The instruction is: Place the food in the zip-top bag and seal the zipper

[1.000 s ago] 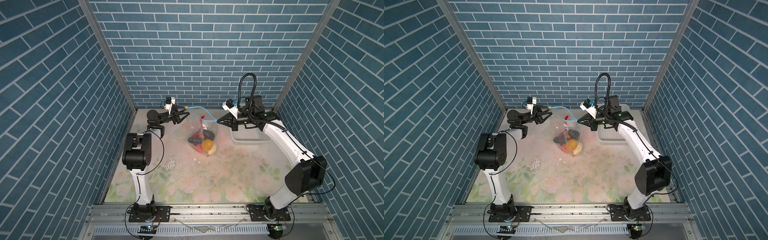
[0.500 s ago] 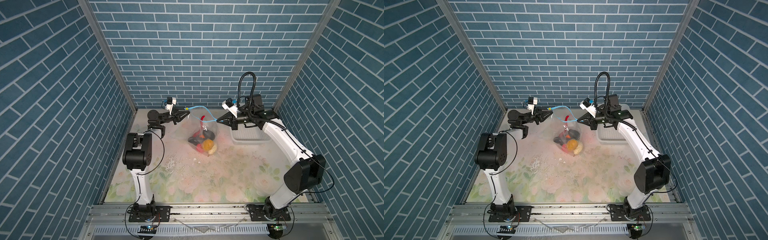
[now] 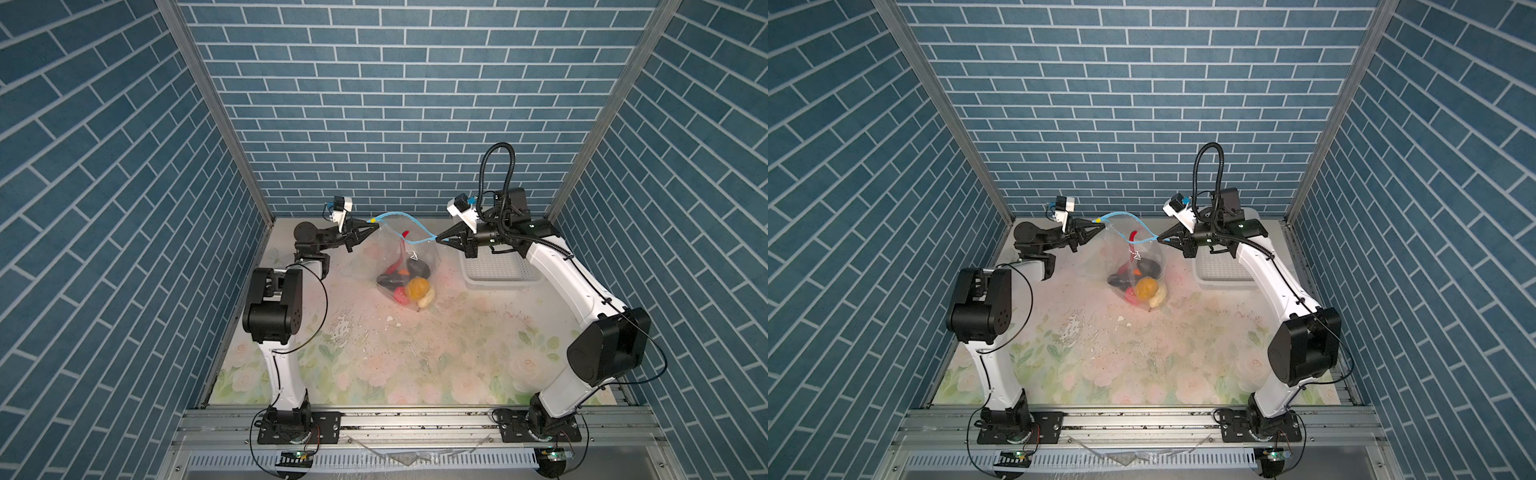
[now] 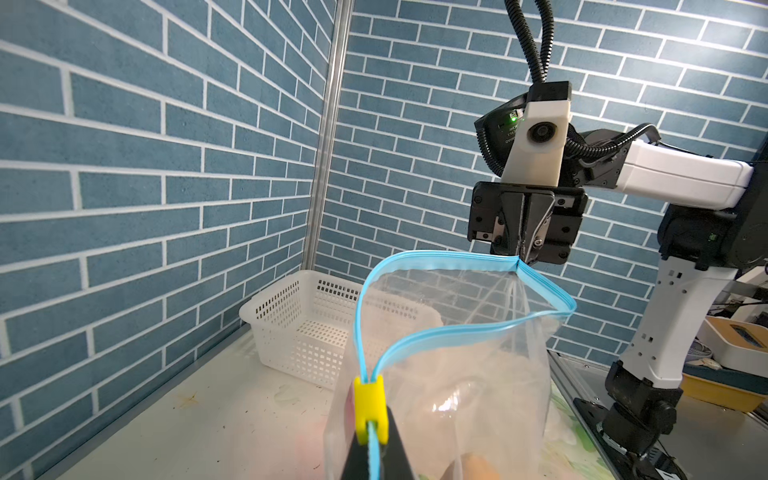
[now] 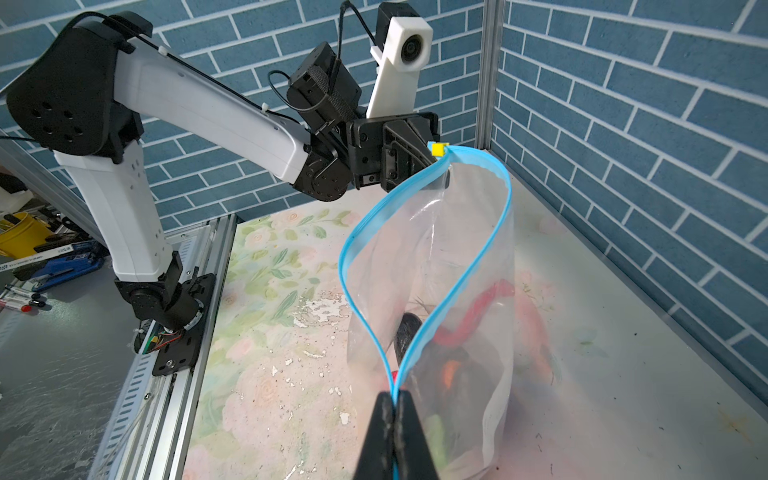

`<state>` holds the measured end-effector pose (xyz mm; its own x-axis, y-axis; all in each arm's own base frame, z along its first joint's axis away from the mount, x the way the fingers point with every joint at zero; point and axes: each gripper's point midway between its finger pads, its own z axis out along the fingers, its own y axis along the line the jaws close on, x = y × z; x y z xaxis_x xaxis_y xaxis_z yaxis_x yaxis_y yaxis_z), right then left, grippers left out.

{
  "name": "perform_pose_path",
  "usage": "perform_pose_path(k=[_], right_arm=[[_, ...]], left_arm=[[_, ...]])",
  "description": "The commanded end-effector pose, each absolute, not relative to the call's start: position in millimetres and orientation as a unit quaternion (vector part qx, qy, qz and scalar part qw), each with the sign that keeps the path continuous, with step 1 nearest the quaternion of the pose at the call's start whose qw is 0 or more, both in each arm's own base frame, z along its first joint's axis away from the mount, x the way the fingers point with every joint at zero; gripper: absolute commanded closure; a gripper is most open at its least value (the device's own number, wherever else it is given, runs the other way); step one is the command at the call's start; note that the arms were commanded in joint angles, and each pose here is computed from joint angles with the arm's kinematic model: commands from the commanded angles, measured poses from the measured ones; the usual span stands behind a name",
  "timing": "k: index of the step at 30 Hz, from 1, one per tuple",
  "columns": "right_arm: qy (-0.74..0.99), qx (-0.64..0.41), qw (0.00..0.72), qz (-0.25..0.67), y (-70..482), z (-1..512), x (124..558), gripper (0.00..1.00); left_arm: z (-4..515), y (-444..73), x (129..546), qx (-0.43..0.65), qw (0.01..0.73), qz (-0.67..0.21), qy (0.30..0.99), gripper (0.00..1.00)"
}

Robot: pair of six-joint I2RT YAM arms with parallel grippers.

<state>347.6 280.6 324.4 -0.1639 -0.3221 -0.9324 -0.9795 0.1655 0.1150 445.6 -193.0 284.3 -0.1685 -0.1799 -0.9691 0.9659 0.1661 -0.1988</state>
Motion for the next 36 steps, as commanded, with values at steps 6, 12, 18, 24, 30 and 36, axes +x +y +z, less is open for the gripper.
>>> perform_pose_path(k=[6,12,18,24,30,36], right_arm=[[0.635,-0.495,0.438,0.4,276,352,355,1.0],[0.648,-0.478,0.453,0.382,270,364,358,1.0],[0.655,-0.468,0.456,0.379,268,368,361,1.0],[0.656,-0.464,0.461,0.377,263,376,360,1.0],[0.643,-0.478,0.458,0.384,262,378,349,1.0],[0.643,-0.486,0.448,0.387,260,370,338,1.0]], left_arm=[[306,-193,427,0.379,0.535,-0.537,0.531,1.0],[319,-192,412,0.376,0.536,-0.538,0.531,1.0],[322,-189,399,0.35,0.535,-0.545,0.543,1.0],[320,-187,380,0.33,0.527,-0.549,0.558,1.0],[303,-184,361,0.31,0.502,-0.516,0.621,1.0],[265,-190,322,0.351,0.462,-0.406,0.706,1.0]])
